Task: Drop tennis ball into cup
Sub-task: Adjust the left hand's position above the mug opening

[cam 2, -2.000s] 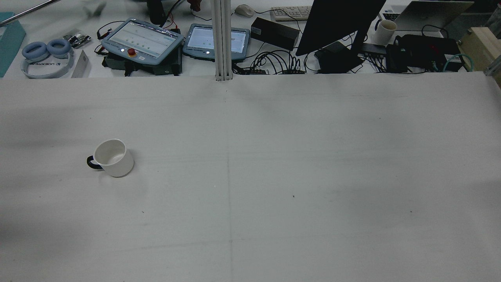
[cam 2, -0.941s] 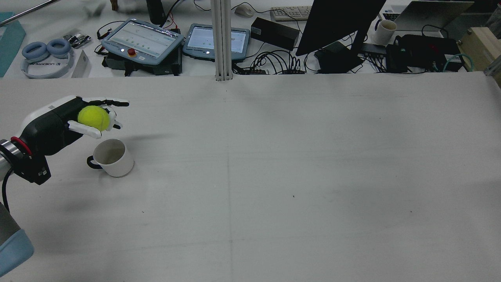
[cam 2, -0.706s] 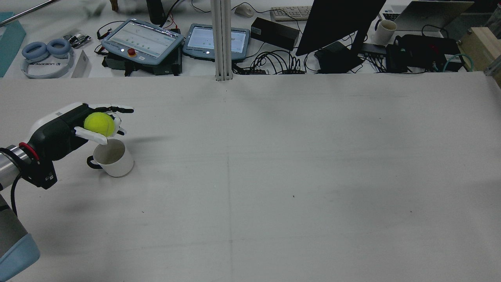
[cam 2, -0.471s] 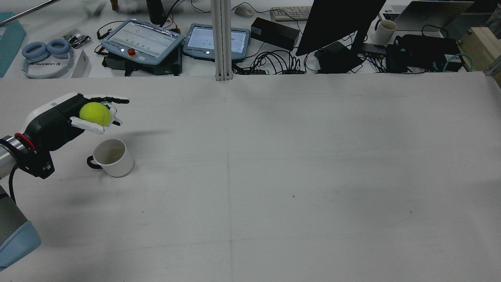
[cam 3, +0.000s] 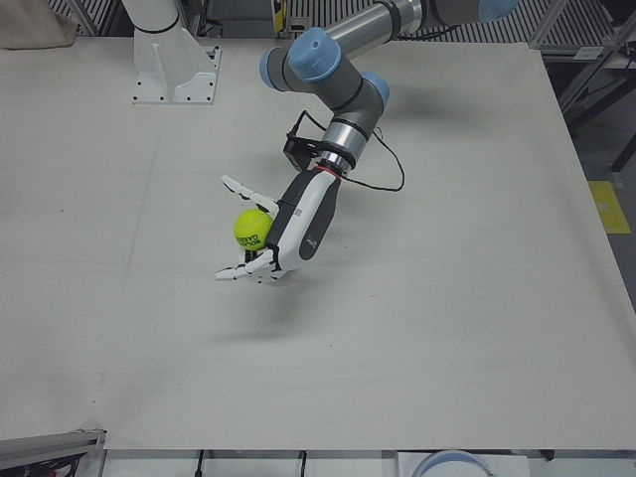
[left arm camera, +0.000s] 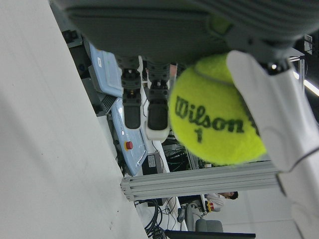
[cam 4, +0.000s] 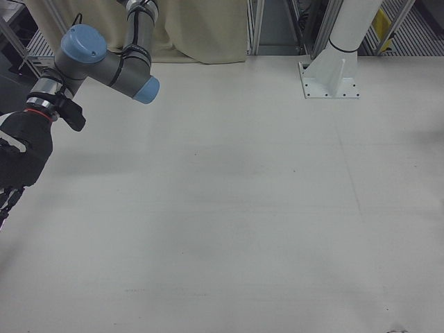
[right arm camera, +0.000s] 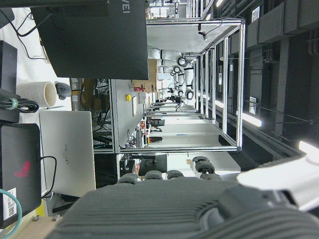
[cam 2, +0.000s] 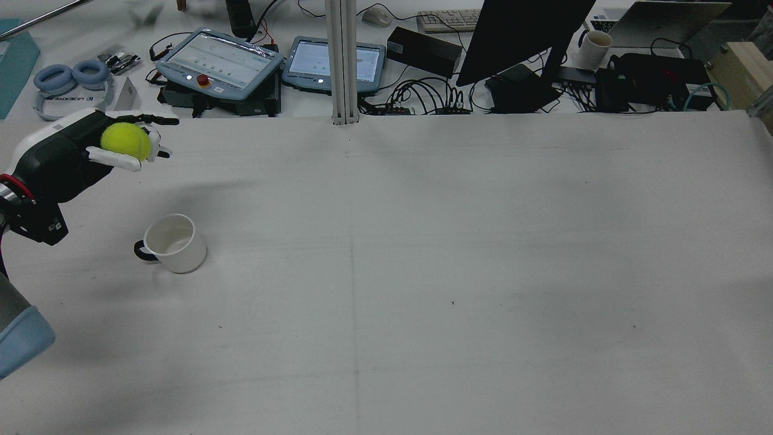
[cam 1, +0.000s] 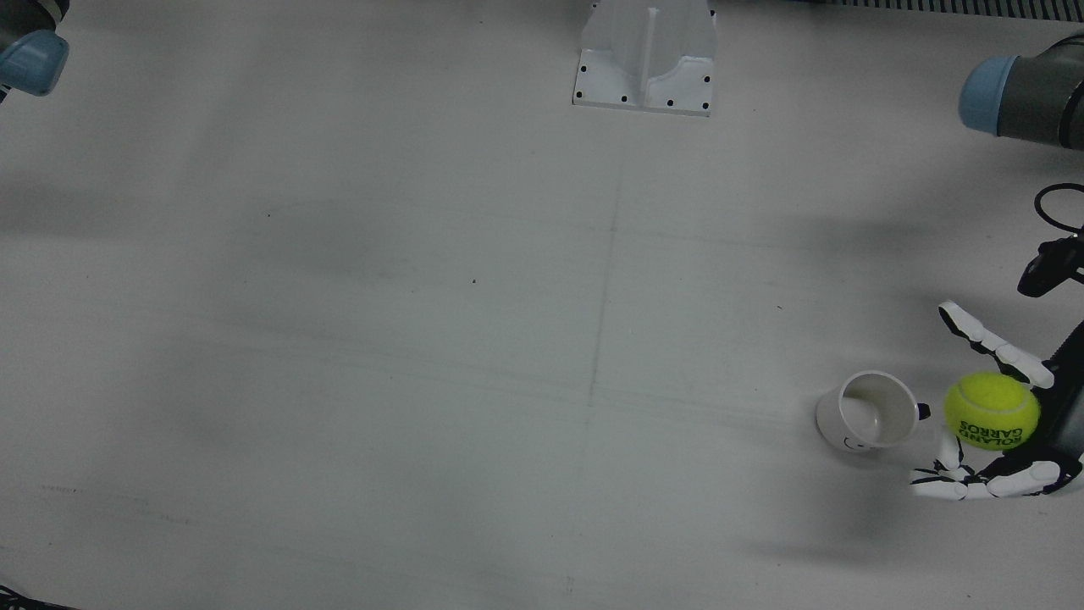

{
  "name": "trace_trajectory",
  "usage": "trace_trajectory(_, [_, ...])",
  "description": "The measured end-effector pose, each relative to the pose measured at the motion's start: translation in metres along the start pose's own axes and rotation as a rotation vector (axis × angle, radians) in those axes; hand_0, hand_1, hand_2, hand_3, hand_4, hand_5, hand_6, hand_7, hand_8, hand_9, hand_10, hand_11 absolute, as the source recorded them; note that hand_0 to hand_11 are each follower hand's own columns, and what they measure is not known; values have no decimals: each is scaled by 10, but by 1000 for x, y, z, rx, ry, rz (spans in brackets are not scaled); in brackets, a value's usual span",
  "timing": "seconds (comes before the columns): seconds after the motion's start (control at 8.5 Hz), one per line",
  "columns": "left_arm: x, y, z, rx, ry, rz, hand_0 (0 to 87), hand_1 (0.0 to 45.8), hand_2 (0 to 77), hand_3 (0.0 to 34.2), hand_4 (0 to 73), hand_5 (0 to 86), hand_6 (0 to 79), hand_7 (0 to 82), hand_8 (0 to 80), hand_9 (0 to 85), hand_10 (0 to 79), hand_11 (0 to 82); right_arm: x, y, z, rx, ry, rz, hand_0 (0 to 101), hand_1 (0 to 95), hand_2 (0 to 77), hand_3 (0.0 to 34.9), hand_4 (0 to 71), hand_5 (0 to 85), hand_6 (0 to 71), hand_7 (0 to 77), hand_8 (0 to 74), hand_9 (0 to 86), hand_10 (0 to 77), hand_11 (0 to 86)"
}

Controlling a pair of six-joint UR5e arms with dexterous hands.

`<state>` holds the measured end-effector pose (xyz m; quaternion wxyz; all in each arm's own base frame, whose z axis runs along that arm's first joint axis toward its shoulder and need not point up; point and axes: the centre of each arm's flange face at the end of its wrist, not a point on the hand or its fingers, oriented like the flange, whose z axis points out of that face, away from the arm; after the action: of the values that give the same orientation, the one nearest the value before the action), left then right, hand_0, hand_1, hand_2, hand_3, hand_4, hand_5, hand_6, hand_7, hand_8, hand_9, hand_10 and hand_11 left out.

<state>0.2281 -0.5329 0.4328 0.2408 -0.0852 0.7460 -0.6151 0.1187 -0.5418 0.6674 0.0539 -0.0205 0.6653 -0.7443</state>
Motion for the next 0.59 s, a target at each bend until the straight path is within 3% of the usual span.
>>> trace_trajectory(0.24, [3, -3, -10, -2, 3, -3, 490, 60, 11, 0, 360, 98, 524, 584, 393, 611, 218, 327, 0, 0, 0, 0, 0, 0, 0, 5, 5, 0, 0, 0, 0, 5, 0, 0, 0, 5])
trace_trajectory(0.47, [0, -9, -19, 4, -4, 0, 488, 60, 11, 0, 360, 120, 524, 584, 409, 611, 218, 322, 0, -1, 0, 2, 0, 1, 0, 5, 5, 0, 0, 0, 0, 5, 0, 0, 0, 5])
trace_trajectory(0.59, [-2, -11, -20, 5, -6, 1, 487, 71, 11, 0, 360, 82, 453, 627, 376, 611, 218, 322, 0, -1, 0, 2, -1, 1, 0, 5, 5, 0, 0, 0, 0, 0, 0, 0, 0, 5])
